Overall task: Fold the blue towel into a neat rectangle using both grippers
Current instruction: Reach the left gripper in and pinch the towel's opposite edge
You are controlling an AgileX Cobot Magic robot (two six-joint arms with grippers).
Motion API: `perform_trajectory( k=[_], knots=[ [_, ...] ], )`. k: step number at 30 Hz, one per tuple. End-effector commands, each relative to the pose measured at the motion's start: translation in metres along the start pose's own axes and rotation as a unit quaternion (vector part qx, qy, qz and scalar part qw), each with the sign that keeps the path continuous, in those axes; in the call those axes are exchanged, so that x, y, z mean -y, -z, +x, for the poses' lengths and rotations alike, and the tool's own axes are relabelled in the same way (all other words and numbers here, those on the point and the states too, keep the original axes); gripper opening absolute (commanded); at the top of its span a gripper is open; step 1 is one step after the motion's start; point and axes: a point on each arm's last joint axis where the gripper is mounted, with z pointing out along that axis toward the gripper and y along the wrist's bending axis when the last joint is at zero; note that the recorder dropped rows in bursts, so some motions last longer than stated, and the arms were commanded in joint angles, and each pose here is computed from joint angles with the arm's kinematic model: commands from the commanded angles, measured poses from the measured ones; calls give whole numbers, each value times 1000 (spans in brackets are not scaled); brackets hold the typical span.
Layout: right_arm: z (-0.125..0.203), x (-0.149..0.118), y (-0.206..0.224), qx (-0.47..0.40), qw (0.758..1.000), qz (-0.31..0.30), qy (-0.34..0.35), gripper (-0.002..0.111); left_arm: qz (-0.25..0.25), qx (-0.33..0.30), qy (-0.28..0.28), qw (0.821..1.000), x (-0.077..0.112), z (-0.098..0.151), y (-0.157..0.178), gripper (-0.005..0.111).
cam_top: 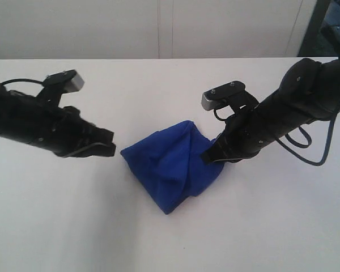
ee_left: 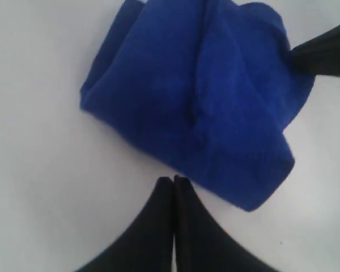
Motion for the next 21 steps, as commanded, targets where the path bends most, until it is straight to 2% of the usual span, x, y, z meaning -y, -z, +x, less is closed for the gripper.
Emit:
perform_trajectory(
  k=[1, 7, 13, 16, 21],
  knots=[
    [2, 2, -1, -4, 1000, -1, -8, 0, 25, -5, -7, 1000, 10, -21, -27, 0],
    [5, 4, -8, -12, 1000, -1, -13, 0, 36, -19, -14, 999, 16, -28, -53, 3],
    [11, 6, -21, -34, 999, -7, -19, 0, 29, -26, -6, 999, 14, -26, -68, 37],
    [11, 7, -22, -35, 999, -6, -19, 0, 31, -29, -1, 999, 13, -25, -70, 49],
    [11, 7, -22, -34, 999, -5, -19, 0, 36, -24, 12, 999, 14, -25, -71, 54]
  ],
)
